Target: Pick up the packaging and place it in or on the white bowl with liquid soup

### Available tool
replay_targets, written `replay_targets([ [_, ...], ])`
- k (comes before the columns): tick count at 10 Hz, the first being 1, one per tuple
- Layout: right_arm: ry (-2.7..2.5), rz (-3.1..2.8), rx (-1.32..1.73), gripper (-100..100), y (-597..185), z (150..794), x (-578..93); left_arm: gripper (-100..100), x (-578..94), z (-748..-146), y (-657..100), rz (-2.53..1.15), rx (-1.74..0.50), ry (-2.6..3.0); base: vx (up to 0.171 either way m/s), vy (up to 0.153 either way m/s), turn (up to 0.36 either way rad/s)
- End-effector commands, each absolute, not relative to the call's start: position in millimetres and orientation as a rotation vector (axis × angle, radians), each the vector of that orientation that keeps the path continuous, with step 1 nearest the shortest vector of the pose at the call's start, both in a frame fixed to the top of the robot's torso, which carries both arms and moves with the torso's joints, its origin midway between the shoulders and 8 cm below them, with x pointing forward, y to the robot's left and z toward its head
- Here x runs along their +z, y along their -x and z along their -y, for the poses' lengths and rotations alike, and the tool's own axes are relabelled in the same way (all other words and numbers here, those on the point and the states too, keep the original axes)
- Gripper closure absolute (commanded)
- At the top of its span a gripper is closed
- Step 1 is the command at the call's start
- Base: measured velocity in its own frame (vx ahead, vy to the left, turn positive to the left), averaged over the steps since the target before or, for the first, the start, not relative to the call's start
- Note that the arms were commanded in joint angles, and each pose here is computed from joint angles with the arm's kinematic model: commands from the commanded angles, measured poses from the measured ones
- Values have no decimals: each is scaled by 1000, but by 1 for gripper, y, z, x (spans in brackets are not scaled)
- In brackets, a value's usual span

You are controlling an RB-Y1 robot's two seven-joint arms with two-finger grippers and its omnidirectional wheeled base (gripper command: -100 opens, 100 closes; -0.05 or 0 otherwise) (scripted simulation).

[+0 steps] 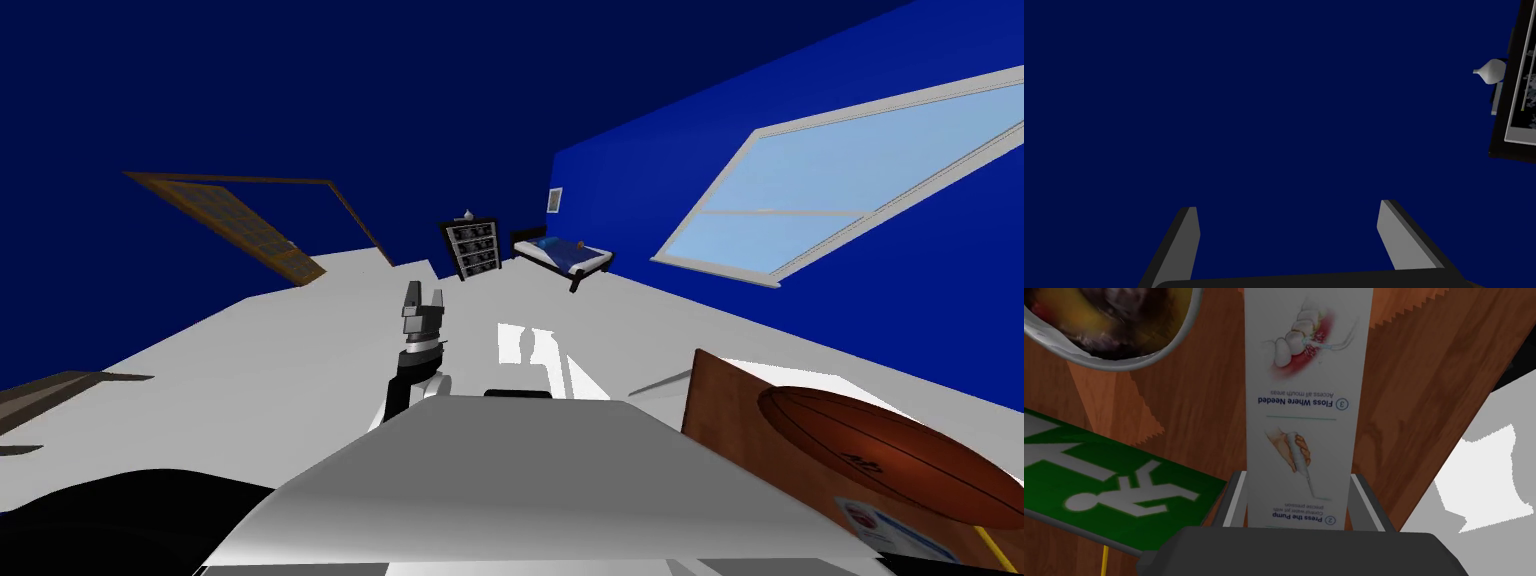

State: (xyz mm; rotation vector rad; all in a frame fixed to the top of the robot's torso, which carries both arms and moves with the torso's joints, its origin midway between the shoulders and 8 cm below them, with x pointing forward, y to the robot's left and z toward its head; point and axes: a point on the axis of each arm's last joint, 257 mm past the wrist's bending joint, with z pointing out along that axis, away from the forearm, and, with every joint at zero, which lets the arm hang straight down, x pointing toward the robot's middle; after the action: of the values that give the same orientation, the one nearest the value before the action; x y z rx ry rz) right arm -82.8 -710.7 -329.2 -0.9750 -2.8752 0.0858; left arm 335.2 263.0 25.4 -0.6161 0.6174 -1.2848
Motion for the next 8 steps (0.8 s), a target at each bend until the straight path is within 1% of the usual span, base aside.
replay_targets([
  [1, 1016, 2872, 84, 100, 75, 712, -328, 0, 25, -263, -335, -617, -1285, 616, -274, 29, 153],
  [2, 1065, 2868, 81, 100, 67, 713, -326, 0, 25, -263, -335, -618, -1284, 616, -235, 37, 173],
  [3, 1112, 2859, 80, 100, 61, 713, -323, 0, 25, -263, -335, -618, -1284, 616, -364, -2, 296],
  [5, 1155, 2863, 72, 100, 49, 714, -322, 0, 25, -263, -335, -618, -1284, 616, -270, -20, 125],
  [6, 1197, 2856, 68, 100, 42, 714, -321, 0, 25, -263, -335, -618, -1284, 616, -319, 21, 249],
  [8, 1233, 2859, 58, 100, 31, 714, -321, 0, 25, -263, -335, -618, -1284, 616, -259, 12, 115],
])
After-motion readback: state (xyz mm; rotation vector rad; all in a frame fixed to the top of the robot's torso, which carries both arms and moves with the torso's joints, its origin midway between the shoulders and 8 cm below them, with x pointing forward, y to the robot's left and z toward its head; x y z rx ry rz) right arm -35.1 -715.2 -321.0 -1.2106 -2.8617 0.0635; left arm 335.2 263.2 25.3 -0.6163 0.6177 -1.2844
